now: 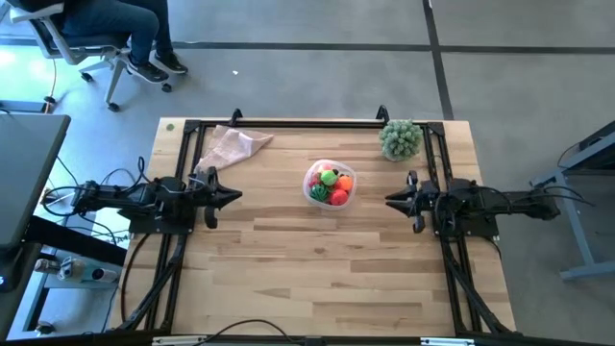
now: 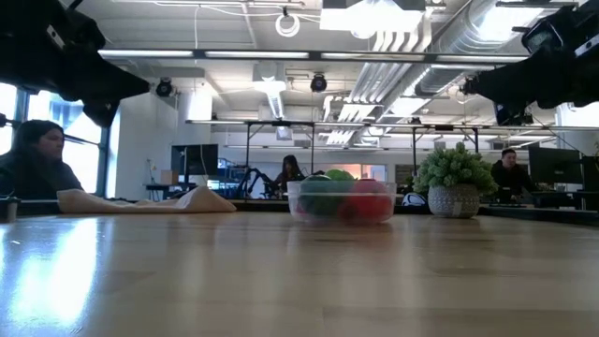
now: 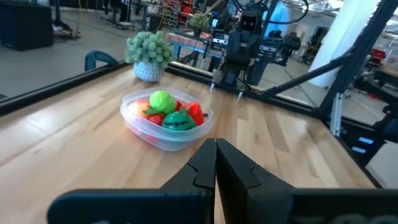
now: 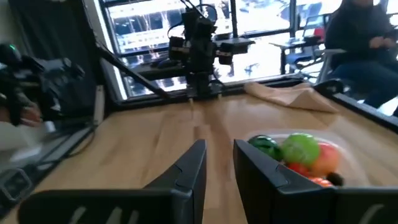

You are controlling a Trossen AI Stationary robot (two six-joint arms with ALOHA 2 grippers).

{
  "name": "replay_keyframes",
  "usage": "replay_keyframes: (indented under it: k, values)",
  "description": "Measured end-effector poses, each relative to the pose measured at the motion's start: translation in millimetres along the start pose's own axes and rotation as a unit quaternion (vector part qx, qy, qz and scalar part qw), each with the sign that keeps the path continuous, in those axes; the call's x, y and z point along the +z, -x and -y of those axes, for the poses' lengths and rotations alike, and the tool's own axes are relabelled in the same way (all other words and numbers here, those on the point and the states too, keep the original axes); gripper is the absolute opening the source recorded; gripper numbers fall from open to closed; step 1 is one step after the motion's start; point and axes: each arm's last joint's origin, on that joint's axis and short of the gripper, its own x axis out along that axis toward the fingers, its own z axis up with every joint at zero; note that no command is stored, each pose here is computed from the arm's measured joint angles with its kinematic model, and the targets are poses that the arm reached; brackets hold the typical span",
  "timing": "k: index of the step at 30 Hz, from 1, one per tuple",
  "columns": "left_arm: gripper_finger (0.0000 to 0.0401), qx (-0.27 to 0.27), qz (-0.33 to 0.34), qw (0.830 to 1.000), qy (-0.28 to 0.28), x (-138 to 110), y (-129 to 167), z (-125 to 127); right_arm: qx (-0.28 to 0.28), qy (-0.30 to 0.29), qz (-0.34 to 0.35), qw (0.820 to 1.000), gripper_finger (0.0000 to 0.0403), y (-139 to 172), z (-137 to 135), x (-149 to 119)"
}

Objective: Pick and placing Produce into tupperware
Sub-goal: Return to Home Position

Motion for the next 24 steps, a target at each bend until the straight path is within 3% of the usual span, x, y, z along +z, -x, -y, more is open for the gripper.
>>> replay_keyframes:
  k: [4,24]
  values:
    - [0.0,0.003,0.001,1.0,-0.006,0.1,0.0,-0.2,-0.021,0.016,0.006,1.0,0.0071,0.0,1.1,0.8]
    - [0.0001,0.003,0.002,1.0,-0.006,0.5,0.1,-0.1,-0.021,0.016,0.005,1.0,0.0071,0.1,1.1,0.8]
